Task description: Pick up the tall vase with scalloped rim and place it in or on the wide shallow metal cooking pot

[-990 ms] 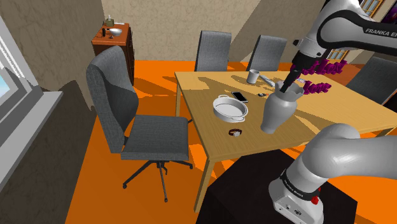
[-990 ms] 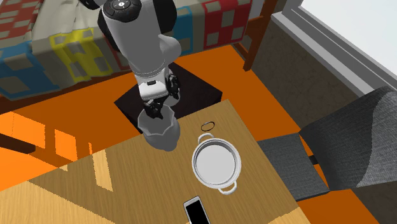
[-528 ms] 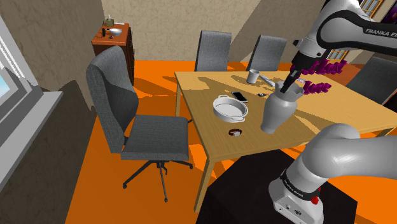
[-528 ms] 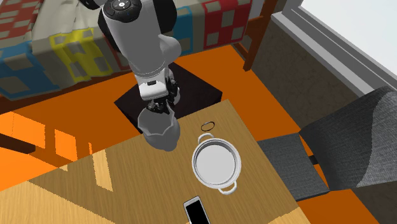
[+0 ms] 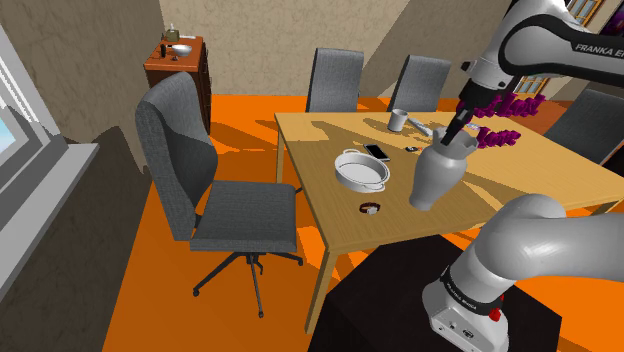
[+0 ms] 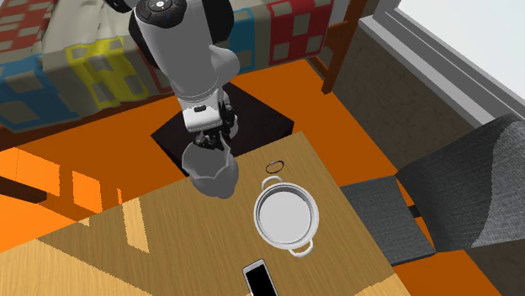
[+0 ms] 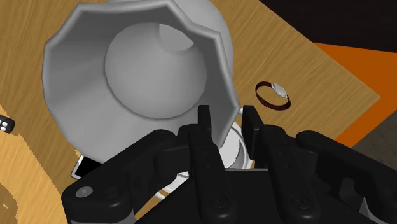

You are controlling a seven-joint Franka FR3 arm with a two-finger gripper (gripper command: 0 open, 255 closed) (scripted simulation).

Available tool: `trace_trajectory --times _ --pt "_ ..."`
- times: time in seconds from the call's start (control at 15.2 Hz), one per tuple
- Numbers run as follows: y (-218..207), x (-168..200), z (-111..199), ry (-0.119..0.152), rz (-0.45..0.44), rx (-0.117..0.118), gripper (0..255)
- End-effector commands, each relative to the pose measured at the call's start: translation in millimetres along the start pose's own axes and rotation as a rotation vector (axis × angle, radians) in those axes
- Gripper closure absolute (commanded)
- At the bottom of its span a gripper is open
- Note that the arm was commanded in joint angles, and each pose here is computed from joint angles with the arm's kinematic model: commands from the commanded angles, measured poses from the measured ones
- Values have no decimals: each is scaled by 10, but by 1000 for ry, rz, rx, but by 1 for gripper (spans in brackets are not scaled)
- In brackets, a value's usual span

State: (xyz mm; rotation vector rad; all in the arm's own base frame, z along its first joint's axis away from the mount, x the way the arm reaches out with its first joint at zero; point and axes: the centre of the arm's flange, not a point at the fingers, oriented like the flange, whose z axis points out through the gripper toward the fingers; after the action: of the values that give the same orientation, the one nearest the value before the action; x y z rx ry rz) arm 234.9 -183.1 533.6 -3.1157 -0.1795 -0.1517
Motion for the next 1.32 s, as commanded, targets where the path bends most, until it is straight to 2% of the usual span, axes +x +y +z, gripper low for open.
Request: trace_trajectory --times 0.0,1.25 --pt "-3 9 -80 0 0 0 255" --pt "-14 107 -1078 0 0 0 255"
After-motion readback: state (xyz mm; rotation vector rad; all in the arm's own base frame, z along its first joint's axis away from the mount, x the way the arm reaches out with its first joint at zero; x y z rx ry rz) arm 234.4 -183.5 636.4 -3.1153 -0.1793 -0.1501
